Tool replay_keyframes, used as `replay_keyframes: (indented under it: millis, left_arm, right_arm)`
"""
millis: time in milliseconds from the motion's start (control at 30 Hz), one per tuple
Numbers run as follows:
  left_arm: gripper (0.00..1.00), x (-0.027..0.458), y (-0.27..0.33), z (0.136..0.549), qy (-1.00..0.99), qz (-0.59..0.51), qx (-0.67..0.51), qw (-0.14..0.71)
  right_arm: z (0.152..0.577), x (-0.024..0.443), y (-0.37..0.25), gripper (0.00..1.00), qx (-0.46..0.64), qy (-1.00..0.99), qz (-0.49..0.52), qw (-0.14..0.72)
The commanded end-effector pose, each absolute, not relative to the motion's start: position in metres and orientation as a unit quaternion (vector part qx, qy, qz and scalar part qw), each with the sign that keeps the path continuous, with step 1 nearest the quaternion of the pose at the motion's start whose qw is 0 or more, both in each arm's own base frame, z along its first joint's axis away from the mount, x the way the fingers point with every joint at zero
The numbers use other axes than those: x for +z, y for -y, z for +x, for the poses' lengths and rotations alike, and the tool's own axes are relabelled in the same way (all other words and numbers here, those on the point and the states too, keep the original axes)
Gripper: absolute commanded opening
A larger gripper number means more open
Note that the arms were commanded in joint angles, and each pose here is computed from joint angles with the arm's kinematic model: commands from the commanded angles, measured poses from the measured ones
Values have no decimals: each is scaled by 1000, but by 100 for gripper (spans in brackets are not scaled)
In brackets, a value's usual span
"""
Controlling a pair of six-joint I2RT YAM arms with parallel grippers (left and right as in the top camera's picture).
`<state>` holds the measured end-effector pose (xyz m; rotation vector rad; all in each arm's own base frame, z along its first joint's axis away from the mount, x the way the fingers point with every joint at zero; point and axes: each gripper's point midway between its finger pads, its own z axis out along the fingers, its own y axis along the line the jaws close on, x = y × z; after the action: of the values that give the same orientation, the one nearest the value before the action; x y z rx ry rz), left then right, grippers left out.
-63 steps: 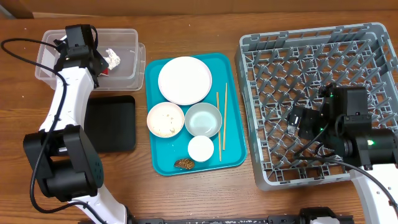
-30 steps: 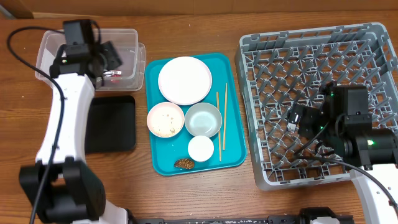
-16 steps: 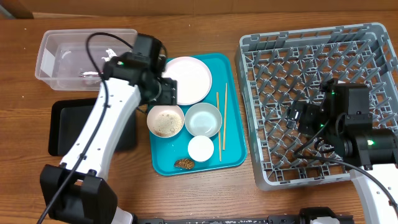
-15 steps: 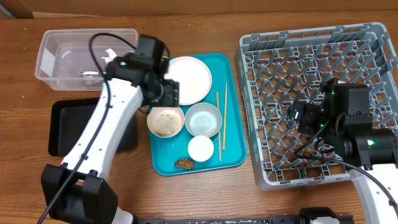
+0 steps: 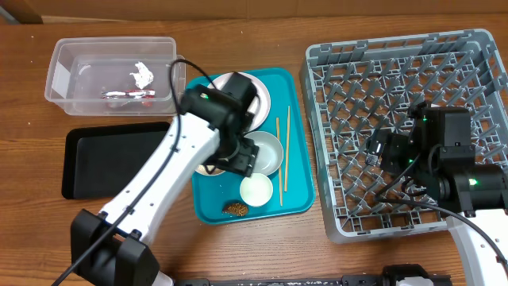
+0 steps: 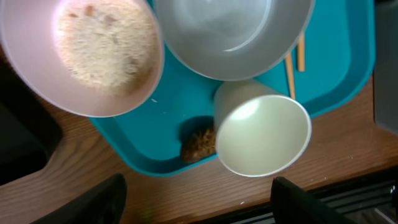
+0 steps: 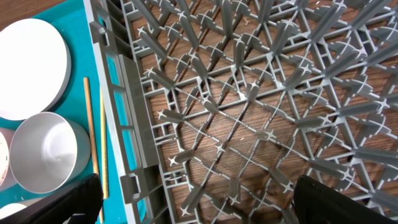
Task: Sort waste into correct bins and load items into the dishwasher
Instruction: 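Reach the left gripper to the white cup on the tray and grasp it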
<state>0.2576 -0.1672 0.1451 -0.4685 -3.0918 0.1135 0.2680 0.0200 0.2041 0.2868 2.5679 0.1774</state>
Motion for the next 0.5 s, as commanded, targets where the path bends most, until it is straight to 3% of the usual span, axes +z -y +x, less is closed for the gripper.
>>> replay_keyframes:
  millis: [0, 267, 333, 467]
  left_arm:
    - [76, 133, 180, 245, 983, -181, 35, 18]
    - [75, 92, 178, 229, 985, -164, 23, 39]
    - [70, 84, 177, 228, 985, -164, 23, 40]
    - [47, 68, 177, 226, 986, -160, 27, 36]
  right_arm:
    - [271, 215, -20, 100, 69, -949, 108, 288]
    - [269, 214, -19, 100, 68, -950, 108, 284]
    - [269, 214, -19, 100, 69, -950, 108, 284]
    - [268, 213, -19, 100, 68, -951, 108, 281]
